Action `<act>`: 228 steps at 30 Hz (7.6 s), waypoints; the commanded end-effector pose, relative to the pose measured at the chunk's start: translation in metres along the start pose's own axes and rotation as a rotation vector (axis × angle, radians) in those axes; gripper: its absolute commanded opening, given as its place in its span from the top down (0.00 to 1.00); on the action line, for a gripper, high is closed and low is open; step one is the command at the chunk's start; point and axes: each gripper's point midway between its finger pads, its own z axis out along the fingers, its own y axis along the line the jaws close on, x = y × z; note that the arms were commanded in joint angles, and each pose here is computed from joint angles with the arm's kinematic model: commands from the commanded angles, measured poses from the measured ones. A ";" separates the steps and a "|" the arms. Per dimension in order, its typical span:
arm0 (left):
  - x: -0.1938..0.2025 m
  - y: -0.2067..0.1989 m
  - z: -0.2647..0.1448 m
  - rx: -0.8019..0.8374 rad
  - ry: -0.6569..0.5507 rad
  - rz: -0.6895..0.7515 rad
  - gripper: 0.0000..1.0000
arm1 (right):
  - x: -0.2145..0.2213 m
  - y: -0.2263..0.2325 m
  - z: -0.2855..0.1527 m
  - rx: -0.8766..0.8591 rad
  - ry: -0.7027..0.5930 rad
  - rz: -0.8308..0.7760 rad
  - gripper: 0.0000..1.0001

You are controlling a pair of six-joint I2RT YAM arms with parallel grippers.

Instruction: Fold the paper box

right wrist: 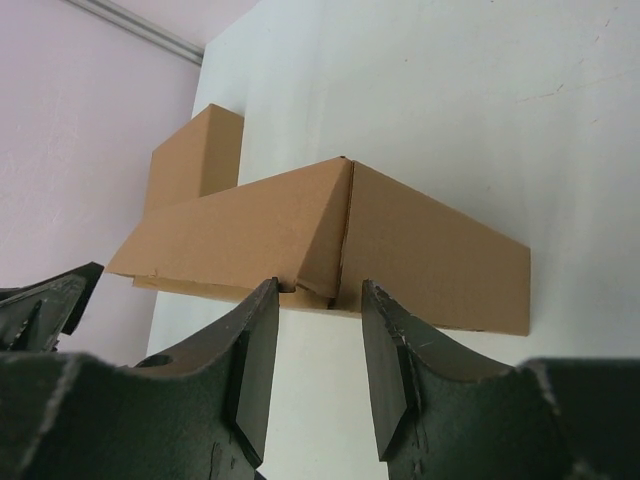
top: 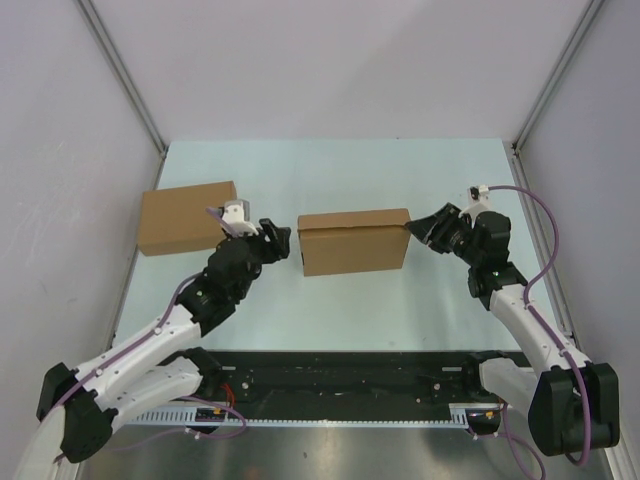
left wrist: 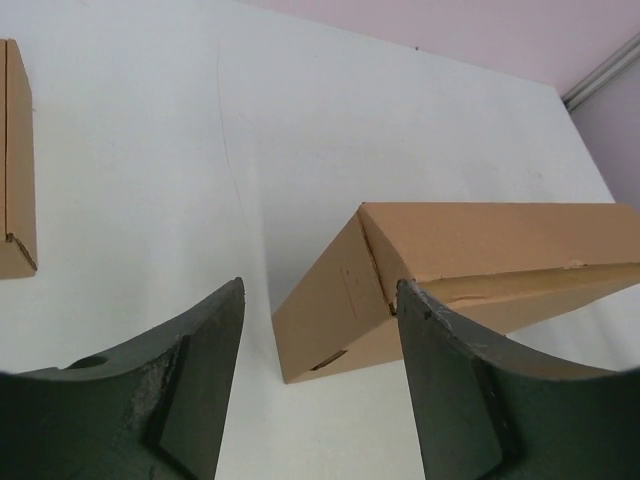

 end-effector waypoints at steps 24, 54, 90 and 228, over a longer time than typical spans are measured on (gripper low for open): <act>0.034 -0.051 0.018 0.319 0.169 -0.441 0.33 | 0.020 -0.035 -0.008 0.146 0.047 -0.022 0.58; 0.081 -0.021 0.028 0.264 0.269 -0.518 0.62 | 0.017 -0.030 -0.021 0.157 0.026 -0.042 0.52; 0.068 -0.013 0.027 0.221 0.243 -0.392 0.55 | 0.002 0.002 0.006 -0.107 0.089 0.057 0.45; 0.075 -0.030 0.031 0.548 0.335 -0.689 0.72 | 0.088 -0.070 -0.003 0.132 0.241 0.021 0.85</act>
